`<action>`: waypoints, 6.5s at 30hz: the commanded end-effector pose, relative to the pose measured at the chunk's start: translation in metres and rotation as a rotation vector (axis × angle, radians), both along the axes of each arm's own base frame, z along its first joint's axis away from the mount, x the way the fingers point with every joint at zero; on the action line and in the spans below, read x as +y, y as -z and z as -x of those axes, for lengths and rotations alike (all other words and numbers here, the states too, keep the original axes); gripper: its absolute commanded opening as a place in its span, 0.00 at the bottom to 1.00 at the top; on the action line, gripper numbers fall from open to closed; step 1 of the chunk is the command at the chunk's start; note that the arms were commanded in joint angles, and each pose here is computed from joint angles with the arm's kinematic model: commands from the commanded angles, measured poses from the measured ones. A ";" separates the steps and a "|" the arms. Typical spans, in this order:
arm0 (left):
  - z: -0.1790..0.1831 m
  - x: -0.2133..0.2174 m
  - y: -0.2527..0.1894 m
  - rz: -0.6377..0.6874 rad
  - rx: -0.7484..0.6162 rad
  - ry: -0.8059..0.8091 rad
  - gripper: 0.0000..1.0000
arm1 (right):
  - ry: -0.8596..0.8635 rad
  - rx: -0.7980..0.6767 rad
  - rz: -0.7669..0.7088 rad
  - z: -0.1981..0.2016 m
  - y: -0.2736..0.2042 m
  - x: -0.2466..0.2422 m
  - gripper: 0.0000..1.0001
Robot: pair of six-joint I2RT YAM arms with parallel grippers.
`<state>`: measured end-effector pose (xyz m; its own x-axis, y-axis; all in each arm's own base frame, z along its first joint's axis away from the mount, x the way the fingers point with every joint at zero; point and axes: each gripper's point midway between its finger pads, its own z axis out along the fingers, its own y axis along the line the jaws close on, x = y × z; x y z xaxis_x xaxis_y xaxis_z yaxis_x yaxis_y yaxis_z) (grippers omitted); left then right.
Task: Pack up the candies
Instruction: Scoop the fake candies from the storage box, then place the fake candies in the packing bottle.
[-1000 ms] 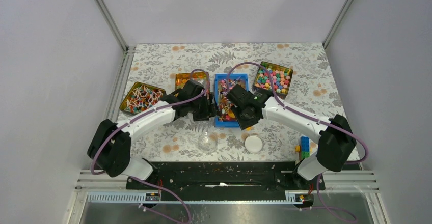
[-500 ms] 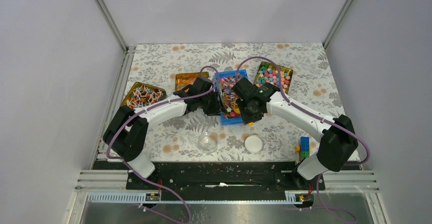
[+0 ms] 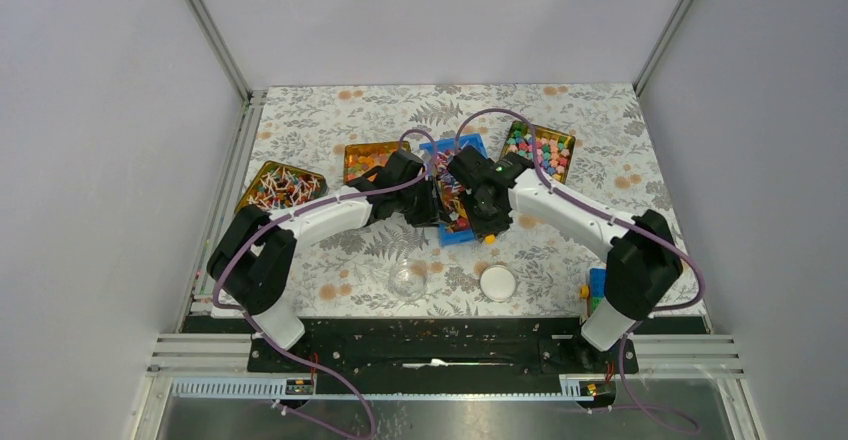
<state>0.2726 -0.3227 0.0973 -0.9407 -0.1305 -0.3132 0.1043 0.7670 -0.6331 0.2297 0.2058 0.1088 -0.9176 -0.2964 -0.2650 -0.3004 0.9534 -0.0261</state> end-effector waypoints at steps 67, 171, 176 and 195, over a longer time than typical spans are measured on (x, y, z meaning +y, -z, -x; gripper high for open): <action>0.035 0.102 -0.053 -0.070 -0.132 -0.207 0.72 | -0.127 -0.433 -0.322 -0.002 -0.019 -0.018 0.00; 0.064 0.160 -0.050 -0.185 -0.266 -0.267 0.70 | -0.553 -0.275 -0.400 0.101 -0.083 -0.004 0.00; 0.066 0.164 -0.051 -0.188 -0.273 -0.280 0.70 | -0.596 -0.258 -0.424 0.112 -0.087 0.001 0.00; 0.067 0.170 -0.056 -0.180 -0.298 -0.310 0.71 | -0.700 -0.152 -0.448 0.149 -0.080 0.012 0.00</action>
